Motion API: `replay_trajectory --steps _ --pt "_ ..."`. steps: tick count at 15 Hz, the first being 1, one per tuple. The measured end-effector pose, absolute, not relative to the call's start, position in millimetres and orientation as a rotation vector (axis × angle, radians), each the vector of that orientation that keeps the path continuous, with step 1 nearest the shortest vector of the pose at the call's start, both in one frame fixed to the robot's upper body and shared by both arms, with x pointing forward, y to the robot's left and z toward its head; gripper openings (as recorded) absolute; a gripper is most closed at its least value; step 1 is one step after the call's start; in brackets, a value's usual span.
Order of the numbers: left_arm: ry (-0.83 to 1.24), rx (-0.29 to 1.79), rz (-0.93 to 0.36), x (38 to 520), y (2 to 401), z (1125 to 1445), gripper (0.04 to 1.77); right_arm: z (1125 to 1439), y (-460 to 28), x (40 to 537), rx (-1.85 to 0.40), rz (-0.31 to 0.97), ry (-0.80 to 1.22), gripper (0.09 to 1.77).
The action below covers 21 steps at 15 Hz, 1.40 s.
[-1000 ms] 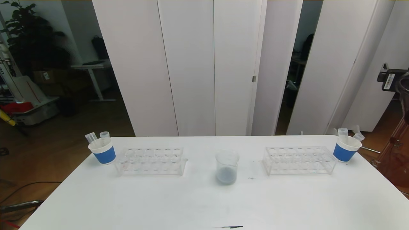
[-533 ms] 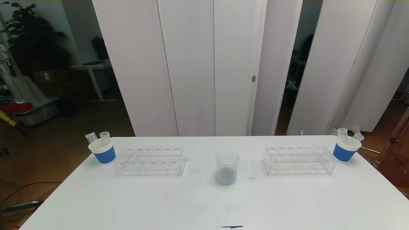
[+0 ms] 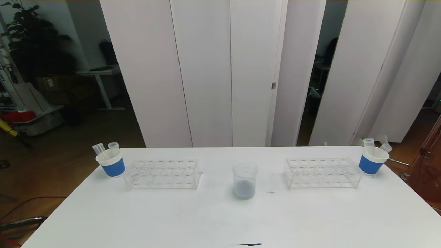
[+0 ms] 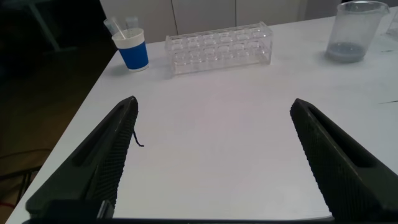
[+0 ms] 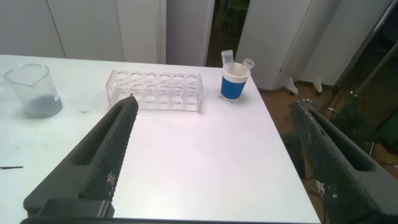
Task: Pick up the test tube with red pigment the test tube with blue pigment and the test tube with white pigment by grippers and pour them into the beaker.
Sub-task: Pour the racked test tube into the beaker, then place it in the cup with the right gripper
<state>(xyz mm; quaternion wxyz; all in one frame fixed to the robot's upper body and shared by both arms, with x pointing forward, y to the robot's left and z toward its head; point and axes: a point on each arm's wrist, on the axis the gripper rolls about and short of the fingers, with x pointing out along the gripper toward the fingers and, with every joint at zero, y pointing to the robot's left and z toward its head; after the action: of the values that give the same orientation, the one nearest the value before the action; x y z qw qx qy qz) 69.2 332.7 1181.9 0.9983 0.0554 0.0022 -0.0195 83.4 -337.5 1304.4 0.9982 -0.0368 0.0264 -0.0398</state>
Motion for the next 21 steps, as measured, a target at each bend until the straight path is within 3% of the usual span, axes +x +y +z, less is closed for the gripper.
replay_trajectory --steps 9,21 --pt "0.004 0.110 -0.039 69 333 1182 1.75 1200 -336 67 0.036 0.011 0.124 1.75" --pt "0.005 0.111 -0.039 69 333 1182 1.75 1185 -337 64 0.027 -0.006 0.079 1.75"
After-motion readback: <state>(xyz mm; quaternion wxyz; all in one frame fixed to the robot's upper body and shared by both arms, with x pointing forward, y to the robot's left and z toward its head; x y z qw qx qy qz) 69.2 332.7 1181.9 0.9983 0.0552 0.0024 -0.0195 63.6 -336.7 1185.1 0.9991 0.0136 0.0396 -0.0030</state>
